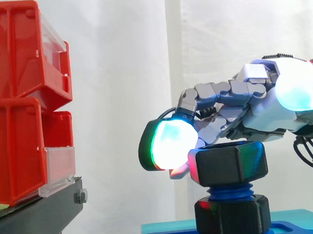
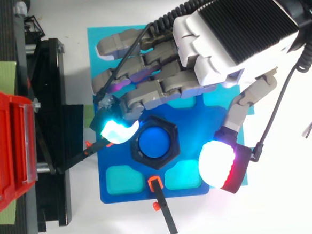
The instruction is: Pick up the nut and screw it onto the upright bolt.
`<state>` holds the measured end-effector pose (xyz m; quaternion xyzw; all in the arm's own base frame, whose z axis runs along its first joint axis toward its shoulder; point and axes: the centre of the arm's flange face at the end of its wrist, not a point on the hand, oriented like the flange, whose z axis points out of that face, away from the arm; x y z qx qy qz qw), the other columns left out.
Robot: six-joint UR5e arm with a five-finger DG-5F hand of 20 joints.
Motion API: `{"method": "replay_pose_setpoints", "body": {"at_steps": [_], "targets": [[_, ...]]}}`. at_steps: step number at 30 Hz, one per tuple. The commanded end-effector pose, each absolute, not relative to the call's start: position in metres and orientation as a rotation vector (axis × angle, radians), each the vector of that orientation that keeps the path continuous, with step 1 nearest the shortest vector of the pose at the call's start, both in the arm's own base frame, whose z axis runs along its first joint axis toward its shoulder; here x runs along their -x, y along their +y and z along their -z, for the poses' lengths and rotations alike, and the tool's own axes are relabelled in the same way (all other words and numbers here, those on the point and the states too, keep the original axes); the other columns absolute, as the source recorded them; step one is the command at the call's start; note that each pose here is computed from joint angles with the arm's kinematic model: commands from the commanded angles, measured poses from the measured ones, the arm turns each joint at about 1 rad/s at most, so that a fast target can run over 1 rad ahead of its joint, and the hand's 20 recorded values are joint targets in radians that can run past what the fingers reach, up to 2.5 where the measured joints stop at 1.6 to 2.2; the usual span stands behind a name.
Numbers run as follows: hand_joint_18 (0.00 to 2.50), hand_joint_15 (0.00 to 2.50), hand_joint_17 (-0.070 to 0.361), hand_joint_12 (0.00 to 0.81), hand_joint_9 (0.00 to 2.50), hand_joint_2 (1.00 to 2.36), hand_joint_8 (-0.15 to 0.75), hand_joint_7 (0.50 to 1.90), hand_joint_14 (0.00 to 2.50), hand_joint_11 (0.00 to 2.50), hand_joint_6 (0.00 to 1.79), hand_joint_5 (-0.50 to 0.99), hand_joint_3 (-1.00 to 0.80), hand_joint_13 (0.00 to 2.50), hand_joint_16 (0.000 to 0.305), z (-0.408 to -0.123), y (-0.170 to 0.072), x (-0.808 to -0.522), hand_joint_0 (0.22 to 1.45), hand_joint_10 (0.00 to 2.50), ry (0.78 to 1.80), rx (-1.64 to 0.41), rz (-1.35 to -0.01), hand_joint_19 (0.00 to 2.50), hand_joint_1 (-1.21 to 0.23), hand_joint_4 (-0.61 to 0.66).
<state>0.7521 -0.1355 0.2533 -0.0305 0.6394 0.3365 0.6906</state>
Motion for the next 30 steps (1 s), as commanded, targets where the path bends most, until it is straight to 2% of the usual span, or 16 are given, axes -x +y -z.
{"method": "replay_pose_setpoints", "body": {"at_steps": [1,2,6,14,21,24,26,27,28,30], "targets": [[0.00,0.00,0.079,0.334,0.58,1.00,0.289,1.44,0.00,0.00,0.50,-0.09,-0.50,0.37,0.035,-0.255,-0.136,-0.753,0.44,0.00,1.415,0.075,-0.750,0.00,-0.20,0.21],[0.00,0.00,0.079,0.334,0.59,1.00,0.292,1.49,0.00,0.00,0.50,-0.08,-0.50,0.38,0.035,-0.256,-0.136,-0.754,0.44,0.00,1.412,0.076,-0.750,0.00,-0.20,0.20],[0.02,0.00,0.078,0.334,0.61,1.00,0.295,1.50,0.00,0.00,0.53,-0.09,-0.50,0.40,0.035,-0.256,-0.138,-0.753,0.44,0.00,1.410,0.076,-0.746,0.00,-0.21,0.20],[0.09,0.00,0.078,0.330,0.68,1.00,0.309,1.30,0.00,0.00,0.68,-0.09,-0.50,0.46,0.034,-0.257,-0.144,-0.753,0.44,0.00,1.396,0.076,-0.738,0.00,-0.22,0.18],[0.17,0.00,0.074,0.322,0.78,1.00,0.317,1.27,0.00,0.00,0.74,-0.06,-0.50,0.53,0.033,-0.257,-0.153,-0.751,0.45,0.00,1.396,0.070,-0.726,0.00,-0.26,0.20],[0.32,0.00,0.060,0.266,1.06,1.00,0.297,1.25,0.00,0.00,0.72,-0.01,-0.50,0.72,0.027,-0.257,-0.155,-0.751,0.46,0.00,1.397,0.070,-0.726,0.00,-0.28,0.13],[0.44,0.00,0.051,0.237,1.29,1.00,0.267,1.17,0.00,0.03,0.74,0.00,-0.50,0.83,0.023,-0.257,-0.157,-0.750,0.47,0.00,1.397,0.072,-0.726,0.00,-0.28,0.09],[0.44,0.00,0.051,0.237,1.29,1.00,0.267,1.17,0.00,0.03,0.74,0.00,-0.50,0.83,0.023,-0.256,-0.158,-0.749,0.47,0.00,1.399,0.072,-0.726,0.00,-0.28,0.09],[0.54,0.01,0.044,0.219,1.44,1.00,0.230,1.15,0.00,0.09,0.74,0.01,-0.50,0.92,0.020,-0.257,-0.159,-0.750,0.48,0.00,1.396,0.073,-0.725,0.00,-0.29,0.06],[0.61,0.05,0.039,0.208,1.55,1.00,0.210,1.13,0.00,0.15,0.75,0.02,-0.50,1.01,0.017,-0.257,-0.159,-0.750,0.48,0.00,1.397,0.075,-0.726,0.00,-0.29,0.04]]}}
